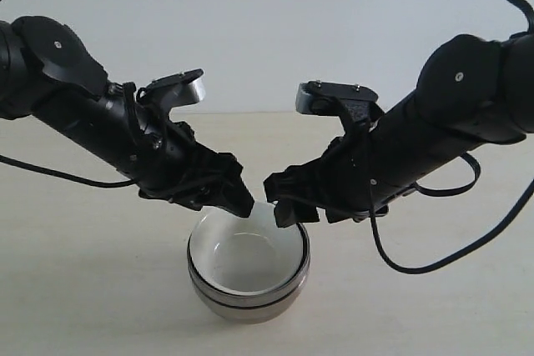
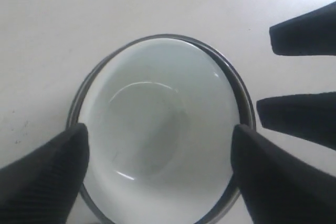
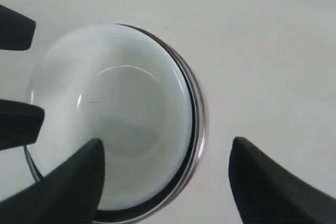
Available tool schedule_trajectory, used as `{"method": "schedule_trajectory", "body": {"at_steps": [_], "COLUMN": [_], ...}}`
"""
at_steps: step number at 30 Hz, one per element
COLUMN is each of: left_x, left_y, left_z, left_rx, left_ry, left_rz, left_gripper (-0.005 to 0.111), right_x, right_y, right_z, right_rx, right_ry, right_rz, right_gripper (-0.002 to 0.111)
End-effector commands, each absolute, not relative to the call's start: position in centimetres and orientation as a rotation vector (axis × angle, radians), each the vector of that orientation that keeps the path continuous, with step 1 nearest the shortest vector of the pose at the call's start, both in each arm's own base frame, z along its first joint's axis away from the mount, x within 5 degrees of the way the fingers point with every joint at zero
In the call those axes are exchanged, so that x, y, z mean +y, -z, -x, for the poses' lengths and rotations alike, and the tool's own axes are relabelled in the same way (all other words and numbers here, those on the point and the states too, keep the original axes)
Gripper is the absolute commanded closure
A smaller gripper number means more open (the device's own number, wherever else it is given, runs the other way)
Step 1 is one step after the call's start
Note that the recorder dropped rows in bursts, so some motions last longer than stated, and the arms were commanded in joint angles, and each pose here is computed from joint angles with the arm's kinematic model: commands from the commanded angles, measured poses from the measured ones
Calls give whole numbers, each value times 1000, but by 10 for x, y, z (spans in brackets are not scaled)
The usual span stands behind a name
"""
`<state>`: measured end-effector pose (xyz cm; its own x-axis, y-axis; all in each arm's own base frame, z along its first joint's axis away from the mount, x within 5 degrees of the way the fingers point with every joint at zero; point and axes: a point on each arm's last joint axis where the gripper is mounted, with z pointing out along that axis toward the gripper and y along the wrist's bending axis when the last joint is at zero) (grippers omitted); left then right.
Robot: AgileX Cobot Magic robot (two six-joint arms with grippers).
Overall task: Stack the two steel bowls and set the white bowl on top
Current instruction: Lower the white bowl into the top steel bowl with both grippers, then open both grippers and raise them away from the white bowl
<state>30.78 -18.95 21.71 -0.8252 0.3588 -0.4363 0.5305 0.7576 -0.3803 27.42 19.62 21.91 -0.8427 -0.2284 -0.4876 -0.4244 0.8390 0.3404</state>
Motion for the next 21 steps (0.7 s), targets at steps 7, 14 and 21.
{"method": "schedule_trajectory", "body": {"at_steps": [7,14,21], "left_x": [-178,-131,-111], "left_y": [-235,-267,-267], "left_z": [-306,-309,-300], "left_rx": [2554,2542,2504], "left_ry": [564,464,469], "left_rz": [-780,-579,-426], "left_gripper": [42,89,103], "right_x": [188,181,177], "right_y": [-229,-265,-279], "right_z": [-276,-270,-264], "right_rx": [2519,2373,2329], "right_ry": [-535,-552,-563], "right_rz": [509,455,454], "right_gripper": [71,101,108]}}
